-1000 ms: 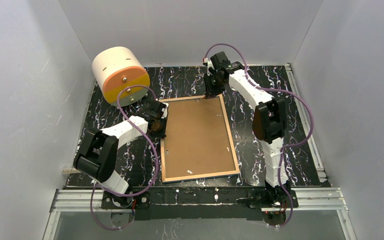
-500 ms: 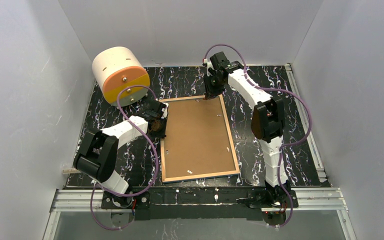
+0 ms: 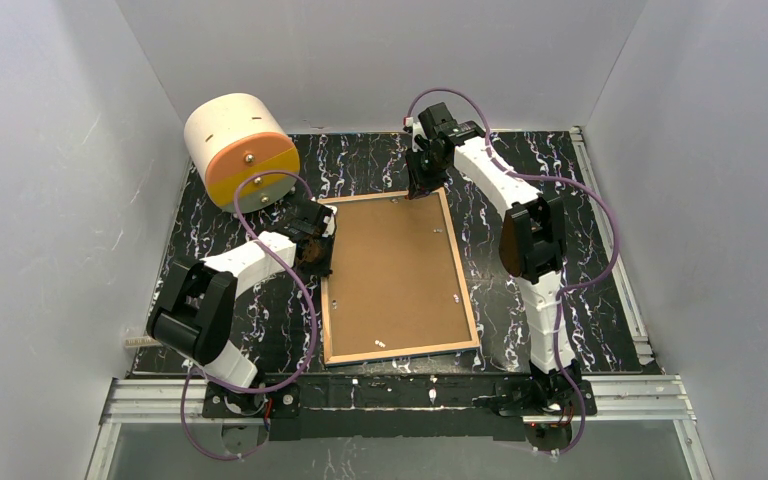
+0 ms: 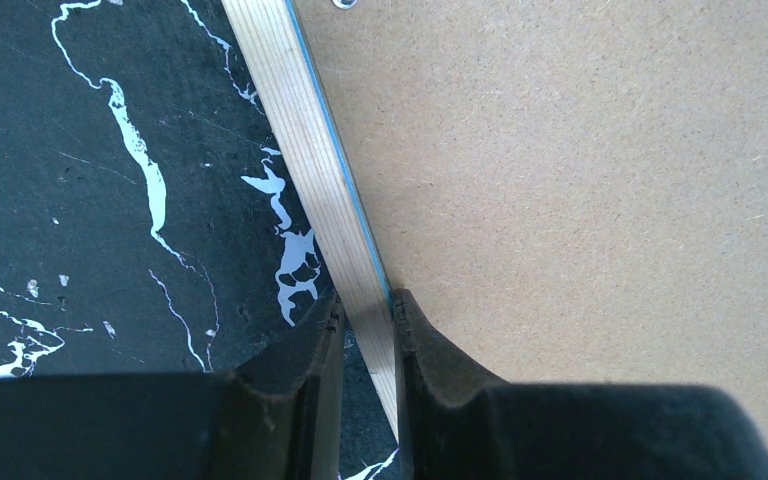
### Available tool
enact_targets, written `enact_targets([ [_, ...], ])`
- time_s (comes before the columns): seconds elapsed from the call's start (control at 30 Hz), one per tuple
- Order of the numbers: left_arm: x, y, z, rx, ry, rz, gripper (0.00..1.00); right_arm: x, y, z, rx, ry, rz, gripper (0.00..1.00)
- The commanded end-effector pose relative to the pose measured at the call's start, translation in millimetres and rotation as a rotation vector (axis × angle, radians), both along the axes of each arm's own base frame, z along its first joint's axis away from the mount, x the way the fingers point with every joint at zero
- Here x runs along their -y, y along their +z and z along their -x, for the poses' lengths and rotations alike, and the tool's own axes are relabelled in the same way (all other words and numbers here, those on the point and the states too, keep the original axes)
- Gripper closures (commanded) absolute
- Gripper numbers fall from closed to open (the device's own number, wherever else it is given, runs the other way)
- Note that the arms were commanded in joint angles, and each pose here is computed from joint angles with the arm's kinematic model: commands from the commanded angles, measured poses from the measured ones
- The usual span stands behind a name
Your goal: Take the photo out of the frame
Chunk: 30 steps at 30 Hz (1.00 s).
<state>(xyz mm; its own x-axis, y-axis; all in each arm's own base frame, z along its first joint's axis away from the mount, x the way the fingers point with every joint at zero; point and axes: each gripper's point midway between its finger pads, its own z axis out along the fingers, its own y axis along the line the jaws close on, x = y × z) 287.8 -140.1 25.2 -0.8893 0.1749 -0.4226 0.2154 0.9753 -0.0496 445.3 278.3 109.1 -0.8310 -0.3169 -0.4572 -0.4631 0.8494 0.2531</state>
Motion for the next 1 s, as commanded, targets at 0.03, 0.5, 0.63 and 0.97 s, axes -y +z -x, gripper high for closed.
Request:
enact_targets([
  [0.03,-12,-22,32,-0.130,-0.091,-0.072,1.00,-19,1,11,-0.026,0.065,-0.051,0.99],
  [0.5,-12,-22,32,-0.131,-0.092,-0.073,1.00,-25,32,14,0.022,0.092,-0.092,0.99],
  [0.63,-12,-21,31,-0.126,-0.092,-0.072,1.00,-19,33,9,0.047,0.069,-0.063,0.99],
  [0.97,-12,-21,32,-0.127,-0.091,-0.071,1.00,-7,47,-11,0.107,-0.042,-0.047,0.99],
])
